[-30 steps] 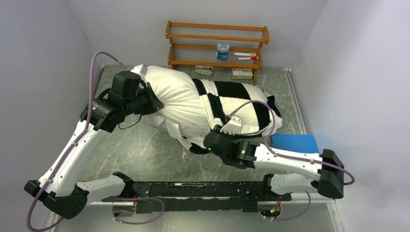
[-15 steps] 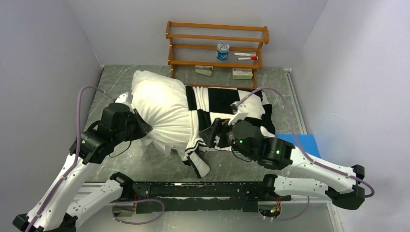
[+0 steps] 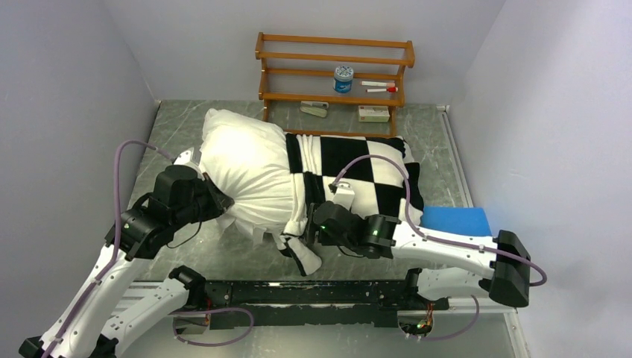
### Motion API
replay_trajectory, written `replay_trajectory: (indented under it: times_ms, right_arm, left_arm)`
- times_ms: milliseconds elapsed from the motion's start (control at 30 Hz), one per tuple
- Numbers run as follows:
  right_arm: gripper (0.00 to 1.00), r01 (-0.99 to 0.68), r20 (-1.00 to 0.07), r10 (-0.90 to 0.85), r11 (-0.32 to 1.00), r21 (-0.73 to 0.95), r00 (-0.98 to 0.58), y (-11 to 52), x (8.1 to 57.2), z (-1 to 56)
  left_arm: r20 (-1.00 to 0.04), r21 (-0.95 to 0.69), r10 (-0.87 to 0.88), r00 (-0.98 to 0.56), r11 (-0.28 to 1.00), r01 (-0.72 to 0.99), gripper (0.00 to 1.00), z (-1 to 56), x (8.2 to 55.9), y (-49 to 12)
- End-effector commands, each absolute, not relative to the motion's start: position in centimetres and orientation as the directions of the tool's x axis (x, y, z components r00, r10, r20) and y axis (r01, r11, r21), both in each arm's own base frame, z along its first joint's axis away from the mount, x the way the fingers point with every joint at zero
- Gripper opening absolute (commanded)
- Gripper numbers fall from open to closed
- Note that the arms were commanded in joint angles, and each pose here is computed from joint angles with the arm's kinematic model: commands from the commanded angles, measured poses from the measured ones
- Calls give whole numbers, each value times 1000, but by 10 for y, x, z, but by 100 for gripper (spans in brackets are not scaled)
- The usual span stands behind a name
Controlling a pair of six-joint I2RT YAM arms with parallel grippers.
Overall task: Remove the pillowcase from the pillow
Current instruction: Remove the pillow from the pillowcase.
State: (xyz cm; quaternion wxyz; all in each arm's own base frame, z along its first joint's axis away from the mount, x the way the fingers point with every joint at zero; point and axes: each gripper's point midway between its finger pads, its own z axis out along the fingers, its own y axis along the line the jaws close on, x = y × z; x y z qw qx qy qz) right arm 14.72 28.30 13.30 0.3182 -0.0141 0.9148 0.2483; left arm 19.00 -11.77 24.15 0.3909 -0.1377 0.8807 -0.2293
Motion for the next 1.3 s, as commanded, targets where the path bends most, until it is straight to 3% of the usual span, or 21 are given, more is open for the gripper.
replay_trajectory:
  times_ms: [0, 100, 233, 333, 367, 600, 700, 833, 900, 933, 1000, 1067, 1167, 1267]
  right_arm:
    - [59, -26, -702, 194, 957, 290, -685, 244, 183, 139]
    - [43, 12, -740, 196, 969, 247, -644, 215, 190, 142]
    - [1, 65, -749, 267, 955, 288, -607, 181, 189, 147]
    - [0, 99, -738, 336, 933, 346, -586, 162, 183, 156]
    - [3, 75, -732, 329, 931, 357, -597, 163, 180, 160]
    - [62, -271, -667, 275, 758, 593, -692, 239, 155, 202]
    - [72, -337, -654, 217, 717, 611, -725, 268, 151, 205]
    - [75, -271, -631, 150, 810, 520, -761, 284, 167, 181]
    - [65, -237, -642, 98, 879, 414, -761, 280, 178, 163]
    - [53, -201, -643, 82, 913, 354, -762, 272, 182, 155]
    - [19, -116, -663, 80, 962, 247, -744, 250, 192, 145]
    - [1, -49, -687, 82, 984, 169, -722, 226, 195, 142]
    - [0, 126, -725, 167, 986, 111, -669, 170, 191, 144]
    - [0, 245, -742, 306, 950, 195, -597, 126, 185, 157]
  left_arm:
    - [-675, -507, -448, -586, 859, -73, 5, 254, 197, -106]
    - [-680, -490, -444, -584, 867, -89, 5, 251, 195, -100]
    - [-684, -488, -461, -565, 865, -116, 5, 248, 192, -93]
    - [-683, -489, -472, -557, 863, -131, 5, 245, 192, -90]
    - [-681, -489, -473, -558, 862, -134, 5, 243, 192, -90]
    - [-669, -503, -466, -580, 857, -109, 5, 240, 196, -101]
    - [-669, -503, -467, -579, 857, -111, 5, 242, 196, -100]
    - [-668, -511, -477, -572, 852, -114, 5, 243, 193, -98]
    - [-663, -514, -482, -573, 849, -119, 5, 242, 191, -97]
    - [-662, -515, -484, -572, 848, -121, 5, 242, 190, -97]
    - [-663, -511, -485, -571, 850, -129, 5, 240, 188, -94]
    - [-666, -500, -485, -567, 854, -142, 5, 239, 186, -90]
    - [-673, -464, -492, -552, 862, -204, 5, 235, 183, -76]
    - [-684, -436, -505, -527, 861, -261, 5, 233, 178, -62]
